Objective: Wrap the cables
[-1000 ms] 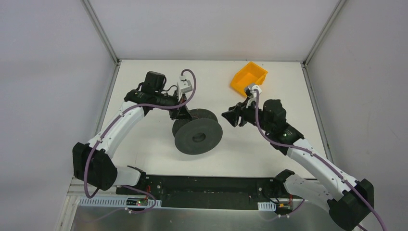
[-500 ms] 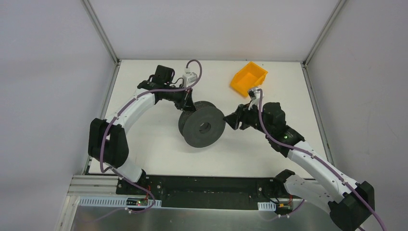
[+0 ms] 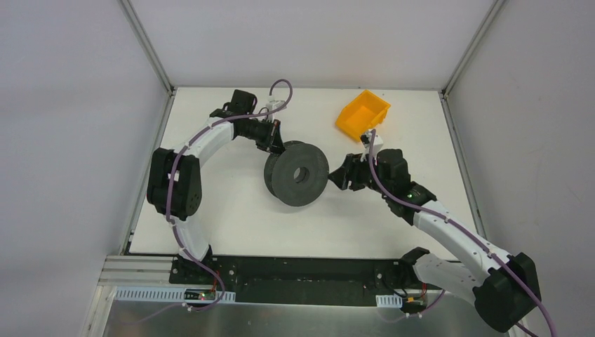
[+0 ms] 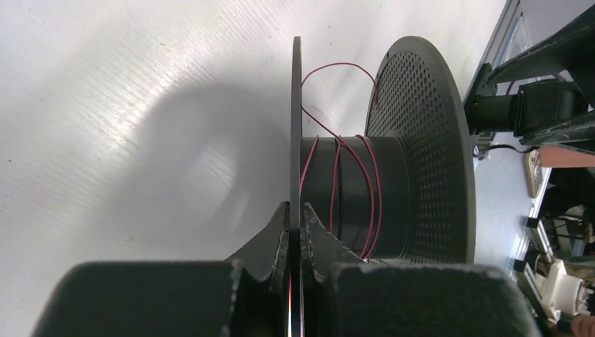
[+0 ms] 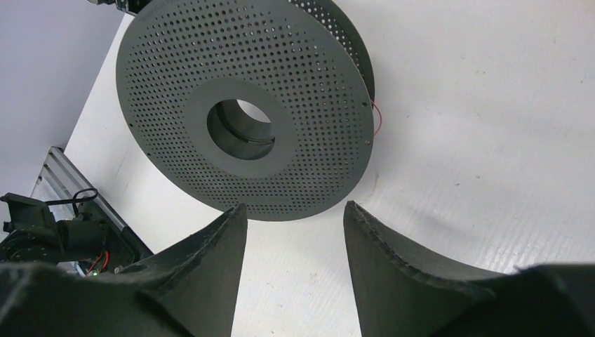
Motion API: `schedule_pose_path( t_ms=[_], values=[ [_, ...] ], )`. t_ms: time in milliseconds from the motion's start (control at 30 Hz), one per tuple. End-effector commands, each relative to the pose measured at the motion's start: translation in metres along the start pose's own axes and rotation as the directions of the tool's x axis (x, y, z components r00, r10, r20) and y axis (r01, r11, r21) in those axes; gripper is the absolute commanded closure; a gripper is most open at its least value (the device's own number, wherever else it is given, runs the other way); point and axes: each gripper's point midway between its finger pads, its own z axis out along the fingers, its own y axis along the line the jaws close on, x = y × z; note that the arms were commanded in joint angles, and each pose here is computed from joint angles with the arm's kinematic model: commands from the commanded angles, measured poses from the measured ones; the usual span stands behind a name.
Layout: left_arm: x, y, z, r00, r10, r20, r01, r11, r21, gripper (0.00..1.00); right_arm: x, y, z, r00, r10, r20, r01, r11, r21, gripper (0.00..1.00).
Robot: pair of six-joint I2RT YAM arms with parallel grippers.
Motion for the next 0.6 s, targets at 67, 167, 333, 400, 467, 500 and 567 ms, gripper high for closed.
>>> schedule_pose_path(
  t_ms=[67,167,333,400,467,500,567],
  values=[
    [-0.02,0.008,-0.003,0.998,-0.053,0.037,0.052,0.998,0.036,1.0,-0.009,-0.007,0.003,0.999,0.03,0.042,-0.031,0.999,0.017,0.44],
    [-0.019,0.018,0.0,0.997,-0.073,0.033,0.072,0.997,0.03,0.97,-0.006,-0.012,0.006,0.998,0.045,0.035,-0.046,0.999,0.028,0.44],
    [-0.016,0.034,0.004,0.994,-0.106,0.024,0.105,0.994,0.02,0.92,-0.004,-0.018,0.009,0.997,0.066,0.035,-0.067,0.997,0.034,0.44],
    [-0.014,0.04,0.004,0.993,-0.12,0.021,0.12,0.993,0.016,0.91,-0.005,-0.02,0.009,0.997,0.071,0.039,-0.072,0.997,0.035,0.44],
    [-0.013,0.045,0.005,0.991,-0.131,0.018,0.131,0.991,0.014,0.89,-0.004,-0.022,0.011,0.996,0.079,0.039,-0.08,0.996,0.038,0.44],
    [-0.013,0.046,0.006,0.991,-0.135,0.017,0.135,0.991,0.015,0.88,-0.004,-0.022,0.013,0.995,0.088,0.04,-0.089,0.995,0.035,0.44],
    [-0.012,0.049,0.006,0.989,-0.144,0.015,0.144,0.989,0.014,0.87,-0.004,-0.023,0.016,0.994,0.108,0.035,-0.109,0.994,0.025,0.45]
  ],
)
